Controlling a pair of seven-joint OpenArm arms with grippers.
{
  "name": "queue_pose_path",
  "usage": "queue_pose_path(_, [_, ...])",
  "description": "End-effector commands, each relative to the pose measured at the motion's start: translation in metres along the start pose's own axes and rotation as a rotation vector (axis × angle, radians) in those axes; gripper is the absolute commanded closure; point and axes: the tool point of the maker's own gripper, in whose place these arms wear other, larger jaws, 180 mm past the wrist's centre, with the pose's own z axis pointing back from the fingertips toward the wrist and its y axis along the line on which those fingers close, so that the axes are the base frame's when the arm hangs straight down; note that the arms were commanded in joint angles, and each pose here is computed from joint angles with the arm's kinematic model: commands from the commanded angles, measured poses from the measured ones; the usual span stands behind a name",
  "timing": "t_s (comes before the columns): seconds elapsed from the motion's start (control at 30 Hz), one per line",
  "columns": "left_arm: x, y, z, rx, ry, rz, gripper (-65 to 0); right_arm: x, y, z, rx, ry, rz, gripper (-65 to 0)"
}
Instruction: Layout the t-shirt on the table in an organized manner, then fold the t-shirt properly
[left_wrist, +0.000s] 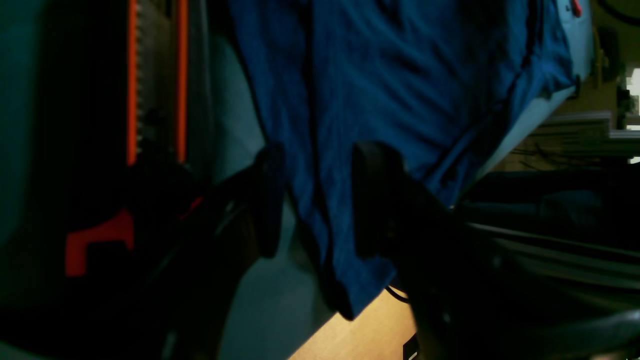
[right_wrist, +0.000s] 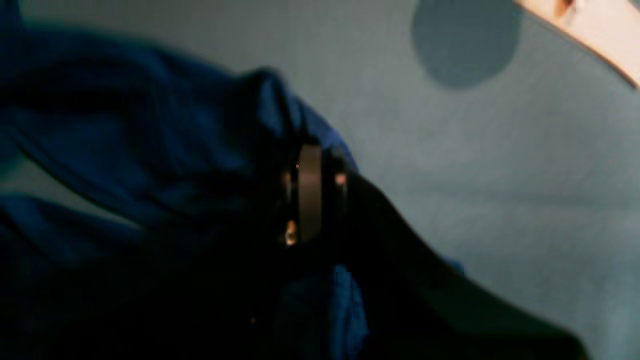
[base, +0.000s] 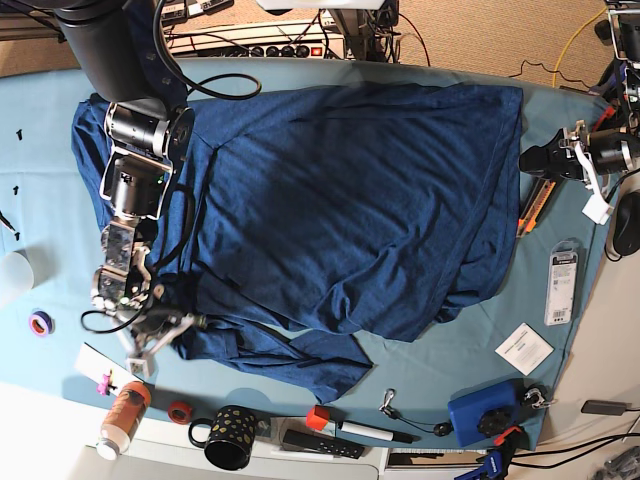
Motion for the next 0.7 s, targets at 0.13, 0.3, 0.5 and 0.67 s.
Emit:
queue_pose_path(0.13, [0.017,-0.001,0.01,0.006,-0.038,-0.03,-21.9,0.049,0.015,0.026,0.114,-0.088,0.027,0.0])
queue_pose_path(0.3, [0.017,-0.001,0.01,0.006,-0.038,-0.03,-21.9,0.045,0.026,0.055,0.165,-0.136,0.056,0.0])
queue_pose_path(0.5, [0.017,-0.001,0.01,0.006,-0.038,-0.03,-21.9,0.022,0.045,0.094,0.227,-0.181,0.111,0.0])
queue_pose_path(0.67, [0.017,-0.001,0.01,0.006,-0.038,-0.03,-21.9,0.005,0.062,0.127,0.276,-0.2,0.137,0.0])
